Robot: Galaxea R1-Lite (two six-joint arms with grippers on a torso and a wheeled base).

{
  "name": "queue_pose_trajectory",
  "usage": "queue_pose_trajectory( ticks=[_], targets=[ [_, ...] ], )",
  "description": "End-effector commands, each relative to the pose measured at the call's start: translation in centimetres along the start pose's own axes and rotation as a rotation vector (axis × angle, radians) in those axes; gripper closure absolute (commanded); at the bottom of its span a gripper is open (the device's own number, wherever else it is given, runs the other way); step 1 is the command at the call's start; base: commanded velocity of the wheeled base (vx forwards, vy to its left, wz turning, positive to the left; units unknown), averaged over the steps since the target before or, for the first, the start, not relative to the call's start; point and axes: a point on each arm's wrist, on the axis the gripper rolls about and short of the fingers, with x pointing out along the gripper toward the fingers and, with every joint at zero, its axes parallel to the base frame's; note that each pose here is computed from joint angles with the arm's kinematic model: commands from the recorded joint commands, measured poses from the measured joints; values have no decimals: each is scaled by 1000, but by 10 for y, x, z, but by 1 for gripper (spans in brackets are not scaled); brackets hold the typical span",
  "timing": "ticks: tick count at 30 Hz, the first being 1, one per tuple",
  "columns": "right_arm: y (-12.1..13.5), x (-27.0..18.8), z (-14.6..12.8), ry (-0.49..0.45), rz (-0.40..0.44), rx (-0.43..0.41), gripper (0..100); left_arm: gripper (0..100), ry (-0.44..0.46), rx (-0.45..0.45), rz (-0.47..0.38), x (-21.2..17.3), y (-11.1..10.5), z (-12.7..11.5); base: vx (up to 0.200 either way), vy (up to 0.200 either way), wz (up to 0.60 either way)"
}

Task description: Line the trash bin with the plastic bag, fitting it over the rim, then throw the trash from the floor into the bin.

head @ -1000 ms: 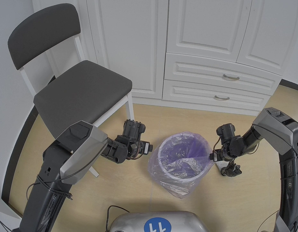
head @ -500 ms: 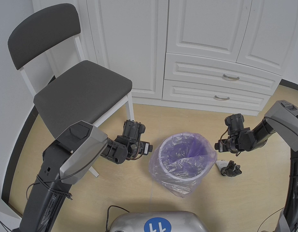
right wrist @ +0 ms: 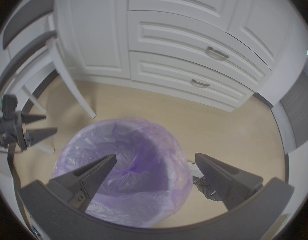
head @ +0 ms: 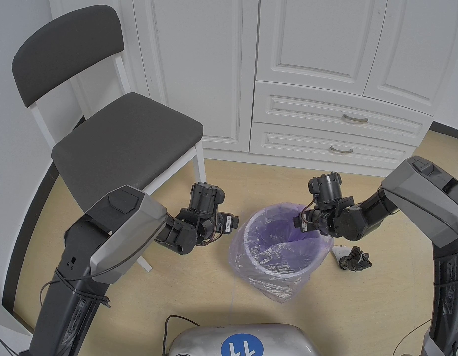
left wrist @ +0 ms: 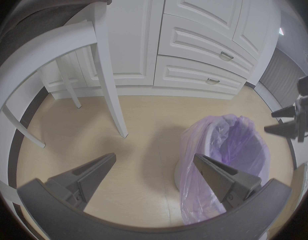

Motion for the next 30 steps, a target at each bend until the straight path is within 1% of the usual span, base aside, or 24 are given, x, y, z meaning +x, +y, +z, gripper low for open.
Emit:
queue_pose_trajectory(
  ticks=[1, 3, 5, 7, 9, 14, 18, 22, 26, 30],
  targets=[
    [34, -1, -3, 22, 48, -158, 0, 0, -43, -13, -6, -29, 0, 28, 0, 0, 0],
    [39, 6, -8, 27, 51, -199, 0, 0, -46, -23, -5, -46, 3, 35, 0, 0, 0],
    [44, 18, -15, 33, 44, -231, 0, 0, -38, -47, -5, -59, 5, 36, 0, 0, 0],
    [46, 24, -16, 32, 37, -239, 0, 0, -40, -60, -7, -64, 5, 37, 0, 0, 0],
    [50, 40, -16, 18, 22, -234, 0, 0, -66, -88, -6, -80, 9, 42, 0, 0, 0],
    [51, 46, -19, 23, 19, -241, 0, 0, -100, -93, -9, -88, 11, 38, 0, 0, 0],
    [51, 48, -22, 29, 19, -273, 0, 0, -113, -94, -14, -89, 11, 33, 0, 0, 0],
    [48, 44, -29, 58, 16, -302, 0, 0, -136, -95, -19, -92, 11, 29, 0, 0, 0],
    [39, 27, -35, 92, 18, -369, 0, 0, -147, -93, -24, -93, 10, 28, 0, 0, 0],
    [31, 9, -37, 93, 30, -410, 0, 0, -159, -95, -26, -95, 10, 29, 0, 0, 0]
  ],
)
